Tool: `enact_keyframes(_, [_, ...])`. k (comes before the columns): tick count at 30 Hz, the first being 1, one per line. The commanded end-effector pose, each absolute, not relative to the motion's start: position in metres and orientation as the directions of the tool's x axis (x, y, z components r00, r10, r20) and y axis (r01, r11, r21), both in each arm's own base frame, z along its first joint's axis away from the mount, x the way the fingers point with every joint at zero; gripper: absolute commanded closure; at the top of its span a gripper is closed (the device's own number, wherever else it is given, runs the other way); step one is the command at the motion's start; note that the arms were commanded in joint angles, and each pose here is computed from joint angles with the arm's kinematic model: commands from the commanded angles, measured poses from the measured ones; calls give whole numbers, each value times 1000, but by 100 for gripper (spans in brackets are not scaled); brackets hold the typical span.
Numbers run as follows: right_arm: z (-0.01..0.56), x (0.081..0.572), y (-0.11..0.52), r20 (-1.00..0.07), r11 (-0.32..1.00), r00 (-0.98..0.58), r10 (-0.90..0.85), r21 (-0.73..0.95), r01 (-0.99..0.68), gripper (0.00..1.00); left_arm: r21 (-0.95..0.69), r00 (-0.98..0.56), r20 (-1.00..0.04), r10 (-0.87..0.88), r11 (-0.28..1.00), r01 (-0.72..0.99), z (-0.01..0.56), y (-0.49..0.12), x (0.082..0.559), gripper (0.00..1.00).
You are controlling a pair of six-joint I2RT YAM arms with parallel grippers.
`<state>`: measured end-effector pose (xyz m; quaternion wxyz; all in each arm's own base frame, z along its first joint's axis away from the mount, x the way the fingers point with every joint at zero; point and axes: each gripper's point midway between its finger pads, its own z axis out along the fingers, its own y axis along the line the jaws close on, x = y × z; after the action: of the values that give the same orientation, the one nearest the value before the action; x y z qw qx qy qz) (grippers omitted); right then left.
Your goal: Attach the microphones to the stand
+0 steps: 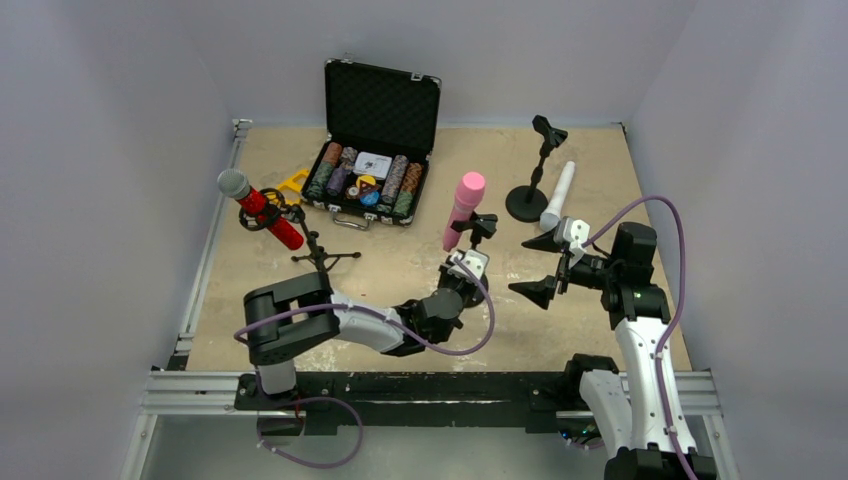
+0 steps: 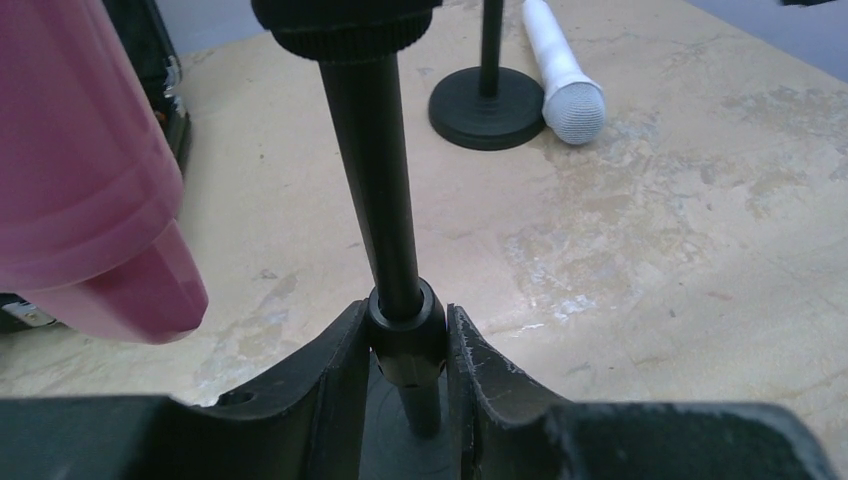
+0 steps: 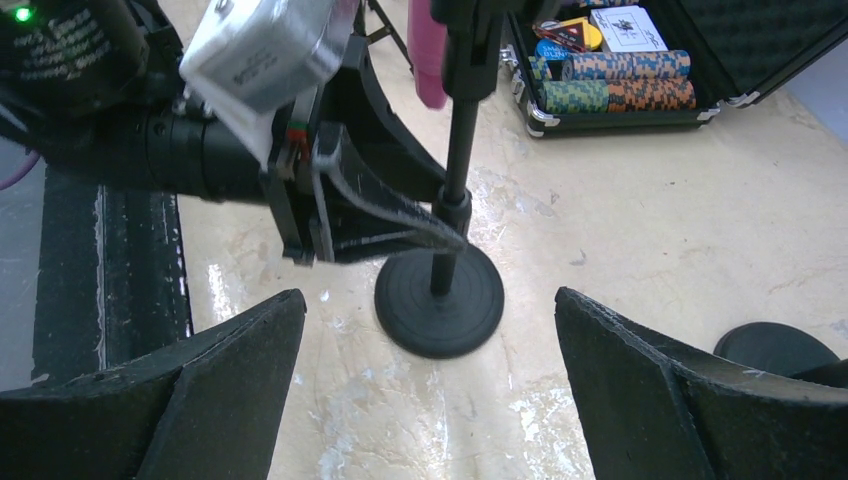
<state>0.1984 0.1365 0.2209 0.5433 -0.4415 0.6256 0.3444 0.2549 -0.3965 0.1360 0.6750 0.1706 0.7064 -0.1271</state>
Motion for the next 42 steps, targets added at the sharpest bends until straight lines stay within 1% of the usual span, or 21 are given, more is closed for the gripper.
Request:
enact_keyframes(1, [230,197,137,-984,359,25,-178,-89,-929,1,51,-32,-997,64,947,318,139,-346,274,94])
enact_keyframes(12, [230,197,137,-984,359,23,-176,-86,-930,1,64,-73,-994,77,985,163,123,-244,309,95])
enact_keyframes(21, [229,197,137,-984,361,21,-175,-84,-929,1,16,-117,-993,29,994,109,111,-213,327,94])
enact_keyframes(24, [230,197,137,-985,360,21,-174,-83,-929,1,18,-125,-992,32,993,112,109,-211,327,92])
enact_keyframes(27, [230,197,137,-985,360,21,-174,-84,-929,1,6,-135,-991,22,993,120,108,-210,324,80])
enact_keyframes(30, [230,197,137,-985,360,22,-173,-84,-929,1,-2,-151,-988,20,990,139,107,-211,320,58])
enact_keyframes(33, [229,197,137,-984,360,22,-174,-84,-929,1,-17,-178,-984,12,986,163,107,-212,314,32])
enact_keyframes(35, [230,197,137,-984,360,22,-174,-85,-929,1,-33,-198,-980,4,982,184,108,-214,310,20])
enact_keyframes(38, [229,197,137,-984,361,21,-175,-84,-929,1,-50,-233,-972,4,973,226,111,-217,302,13])
enact_keyframes(42, [230,197,137,-984,359,26,-175,-88,-929,1,-69,-286,-958,16,956,285,118,-221,289,11])
